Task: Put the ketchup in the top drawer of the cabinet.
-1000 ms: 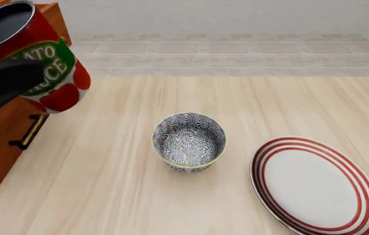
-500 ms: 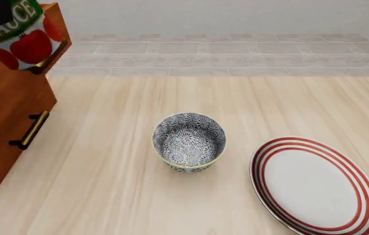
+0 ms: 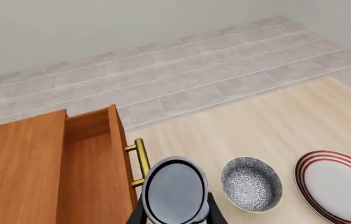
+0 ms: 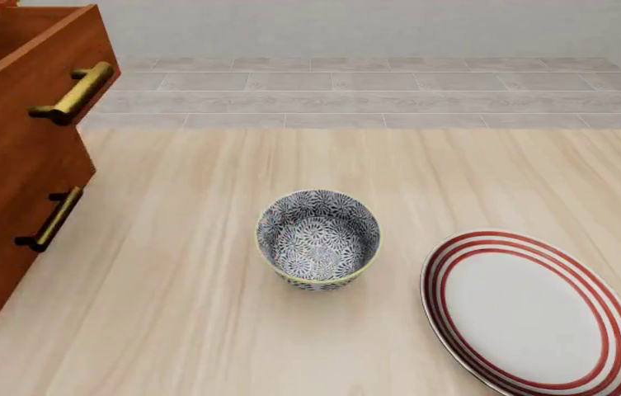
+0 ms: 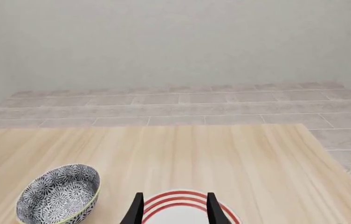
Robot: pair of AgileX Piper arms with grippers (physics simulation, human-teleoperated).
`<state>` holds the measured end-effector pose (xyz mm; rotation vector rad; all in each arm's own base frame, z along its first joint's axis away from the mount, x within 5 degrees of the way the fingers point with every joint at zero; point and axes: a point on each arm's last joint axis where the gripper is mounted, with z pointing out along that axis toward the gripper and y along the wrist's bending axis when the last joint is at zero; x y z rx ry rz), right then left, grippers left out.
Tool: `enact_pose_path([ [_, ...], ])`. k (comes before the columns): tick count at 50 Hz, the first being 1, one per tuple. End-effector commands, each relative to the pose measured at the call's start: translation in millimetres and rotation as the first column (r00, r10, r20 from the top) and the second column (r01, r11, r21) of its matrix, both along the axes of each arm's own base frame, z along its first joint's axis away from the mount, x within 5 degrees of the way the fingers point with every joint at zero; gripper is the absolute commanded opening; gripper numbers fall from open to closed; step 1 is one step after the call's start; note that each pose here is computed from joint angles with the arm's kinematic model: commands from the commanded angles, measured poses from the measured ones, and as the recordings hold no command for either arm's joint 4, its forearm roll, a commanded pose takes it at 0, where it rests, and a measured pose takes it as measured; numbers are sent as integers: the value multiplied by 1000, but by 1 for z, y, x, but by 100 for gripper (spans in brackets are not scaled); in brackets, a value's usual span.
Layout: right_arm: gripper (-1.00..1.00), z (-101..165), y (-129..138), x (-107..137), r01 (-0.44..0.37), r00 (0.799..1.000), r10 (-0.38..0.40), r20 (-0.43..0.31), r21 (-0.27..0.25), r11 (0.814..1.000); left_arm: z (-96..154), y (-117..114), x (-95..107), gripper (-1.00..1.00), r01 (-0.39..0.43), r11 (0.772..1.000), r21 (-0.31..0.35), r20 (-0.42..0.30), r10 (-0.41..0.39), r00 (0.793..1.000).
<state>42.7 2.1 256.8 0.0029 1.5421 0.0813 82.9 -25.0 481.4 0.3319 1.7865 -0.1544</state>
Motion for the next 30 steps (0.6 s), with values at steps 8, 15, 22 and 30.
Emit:
enact_pose_path([
  [8, 100, -5, 0, 2, 1, 1000, -1, 0, 6, 1000, 11, 12, 8, -100, -134, 990, 50, 10, 134, 991],
  [15, 100, -6, 0, 2, 2, 1000, -2, 1, 12, 1000, 7, 16, 3, -100, -163, 981, 103, 34, 160, 987],
  [22, 100, -8, 0, 3, -6, 1000, 6, -1, 11, 1000, 10, 18, -4, -100, -177, 979, 104, 15, 176, 984],
  [30, 100, -9, 0, 3, -2, 1000, 2, -3, 15, 1000, 10, 21, 1, -100, -214, 971, 108, 3, 215, 977],
])
